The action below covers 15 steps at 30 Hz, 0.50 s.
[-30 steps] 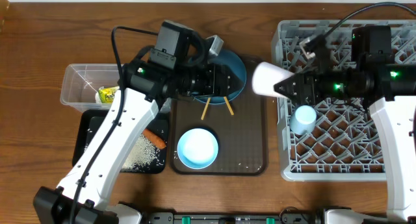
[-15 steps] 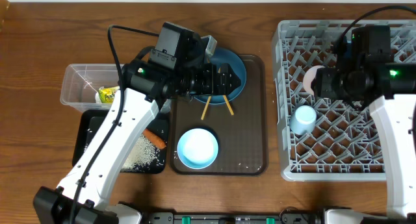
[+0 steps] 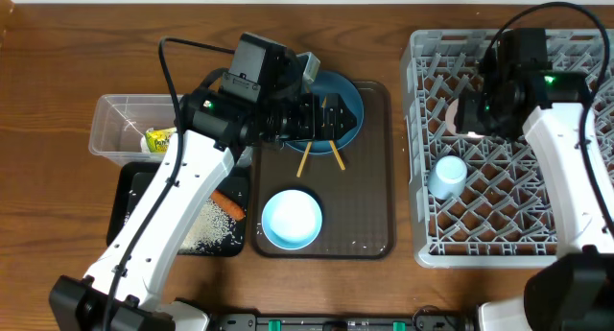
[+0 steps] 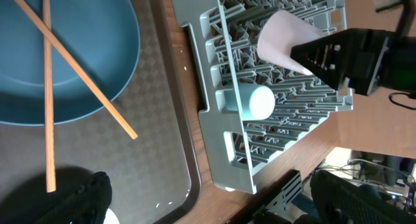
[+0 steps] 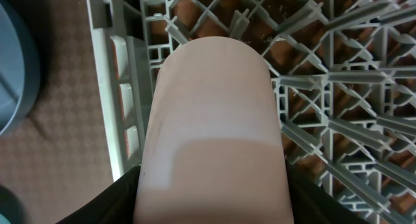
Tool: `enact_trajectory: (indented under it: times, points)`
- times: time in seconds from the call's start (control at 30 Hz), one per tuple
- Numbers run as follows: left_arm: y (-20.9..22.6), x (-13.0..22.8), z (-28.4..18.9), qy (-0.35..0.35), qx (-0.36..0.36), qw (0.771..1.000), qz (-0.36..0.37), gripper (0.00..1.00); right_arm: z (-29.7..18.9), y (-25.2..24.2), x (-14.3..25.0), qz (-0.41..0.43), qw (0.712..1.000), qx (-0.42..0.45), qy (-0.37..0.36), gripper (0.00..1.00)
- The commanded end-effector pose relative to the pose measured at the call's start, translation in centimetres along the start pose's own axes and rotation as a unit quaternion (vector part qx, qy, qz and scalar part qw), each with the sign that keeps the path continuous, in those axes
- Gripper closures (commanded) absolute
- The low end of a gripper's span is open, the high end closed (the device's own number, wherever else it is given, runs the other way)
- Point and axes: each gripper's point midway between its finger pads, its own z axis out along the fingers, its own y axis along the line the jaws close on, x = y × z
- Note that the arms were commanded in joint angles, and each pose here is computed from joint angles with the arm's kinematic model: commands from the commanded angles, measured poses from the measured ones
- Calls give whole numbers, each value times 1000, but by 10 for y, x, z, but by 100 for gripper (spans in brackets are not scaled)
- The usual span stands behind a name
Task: Sort waste into correct bins and load items into the dishwasher rack
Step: 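Carry the pink cup with the right gripper over the dish rack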
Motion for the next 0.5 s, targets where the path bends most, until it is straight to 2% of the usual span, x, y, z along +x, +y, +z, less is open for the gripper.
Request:
enact_trajectory:
  times: [0.0,0.47]
  points:
    - [1,0,1,-1,-4,1000,7,0,6,9,-6,-10,1000,-27,0,86]
    - [1,0,1,-1,-4,1000,7,1,39,29,-3,-33,998,-36,32,85]
